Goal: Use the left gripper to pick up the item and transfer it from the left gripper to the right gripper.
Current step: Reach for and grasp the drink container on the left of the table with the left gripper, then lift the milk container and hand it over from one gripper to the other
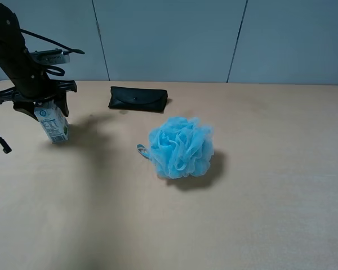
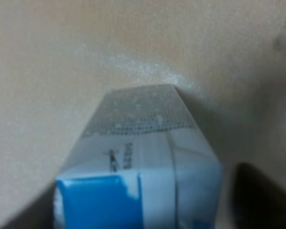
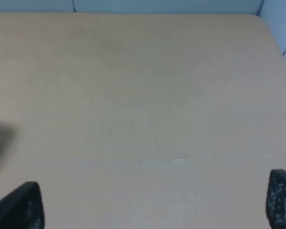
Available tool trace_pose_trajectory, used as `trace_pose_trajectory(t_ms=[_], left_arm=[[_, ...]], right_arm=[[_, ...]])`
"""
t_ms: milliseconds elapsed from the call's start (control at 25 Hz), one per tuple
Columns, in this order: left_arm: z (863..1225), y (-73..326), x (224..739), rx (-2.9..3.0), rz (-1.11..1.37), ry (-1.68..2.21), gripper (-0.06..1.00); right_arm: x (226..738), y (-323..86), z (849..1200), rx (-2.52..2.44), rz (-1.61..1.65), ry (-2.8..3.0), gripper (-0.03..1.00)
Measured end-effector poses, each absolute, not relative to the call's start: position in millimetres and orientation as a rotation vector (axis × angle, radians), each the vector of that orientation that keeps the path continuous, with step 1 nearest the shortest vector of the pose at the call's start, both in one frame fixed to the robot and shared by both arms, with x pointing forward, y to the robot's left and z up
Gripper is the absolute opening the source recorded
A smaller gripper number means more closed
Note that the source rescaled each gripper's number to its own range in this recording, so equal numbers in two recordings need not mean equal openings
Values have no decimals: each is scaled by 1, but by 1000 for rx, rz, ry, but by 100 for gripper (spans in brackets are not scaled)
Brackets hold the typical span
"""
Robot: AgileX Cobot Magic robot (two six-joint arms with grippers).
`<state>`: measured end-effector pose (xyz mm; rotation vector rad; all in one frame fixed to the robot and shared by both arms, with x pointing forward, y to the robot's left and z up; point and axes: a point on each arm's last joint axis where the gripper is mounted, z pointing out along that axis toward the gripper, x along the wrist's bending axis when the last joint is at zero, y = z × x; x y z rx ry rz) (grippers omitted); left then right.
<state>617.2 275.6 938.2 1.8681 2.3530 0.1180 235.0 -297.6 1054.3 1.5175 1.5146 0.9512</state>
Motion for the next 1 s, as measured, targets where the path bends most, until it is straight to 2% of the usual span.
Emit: trace_pose_trajectory(t_ms=[40, 80, 440, 720, 1000], left_arm=[[938, 275, 617, 1864, 115, 2355, 7], [938, 275, 617, 1858, 112, 2356, 0], [945, 275, 617, 1855, 104, 2359, 1], [1006, 275, 609, 1816, 154, 2307, 1], [1043, 276, 583, 1895, 138, 2271, 1]], right_arm=[[235, -298, 1054, 1518, 951, 1515, 100], [235, -298, 1054, 1518, 951, 1515, 100], [235, -298, 1054, 1518, 951, 1515, 100], [235, -298, 1054, 1518, 951, 1515, 100], [235, -298, 1054, 1518, 951, 1515, 100]])
